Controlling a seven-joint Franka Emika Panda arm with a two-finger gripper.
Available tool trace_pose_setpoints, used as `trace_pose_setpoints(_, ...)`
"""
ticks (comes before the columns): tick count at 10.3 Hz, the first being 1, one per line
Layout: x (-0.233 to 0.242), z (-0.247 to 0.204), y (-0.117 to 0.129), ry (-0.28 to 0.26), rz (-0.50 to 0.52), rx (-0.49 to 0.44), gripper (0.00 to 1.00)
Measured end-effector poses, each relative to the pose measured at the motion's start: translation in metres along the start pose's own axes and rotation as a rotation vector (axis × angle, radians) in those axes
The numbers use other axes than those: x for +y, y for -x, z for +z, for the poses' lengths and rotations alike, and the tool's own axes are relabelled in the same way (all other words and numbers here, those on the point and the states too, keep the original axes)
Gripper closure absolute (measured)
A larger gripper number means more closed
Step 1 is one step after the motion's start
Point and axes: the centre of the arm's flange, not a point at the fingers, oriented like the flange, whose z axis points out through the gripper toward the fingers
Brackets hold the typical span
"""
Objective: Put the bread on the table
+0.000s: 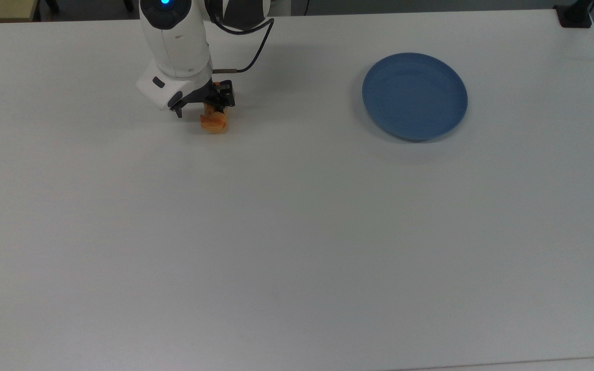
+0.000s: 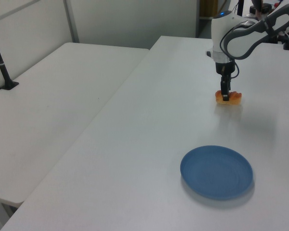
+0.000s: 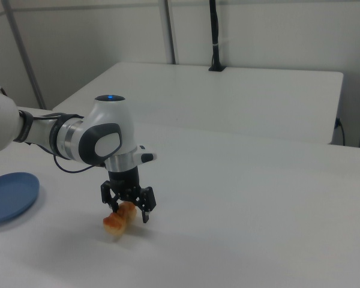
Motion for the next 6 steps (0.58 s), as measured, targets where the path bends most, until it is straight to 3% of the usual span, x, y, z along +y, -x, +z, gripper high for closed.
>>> trace_pose_setpoints(1, 0.0000, 0.0006, -0.0004, 0.001, 0.000, 0.001, 0.00)
trace_pose_setpoints(6, 0.0010, -0.0060, -0.0028, 0.003, 0.016, 0.015, 0.00)
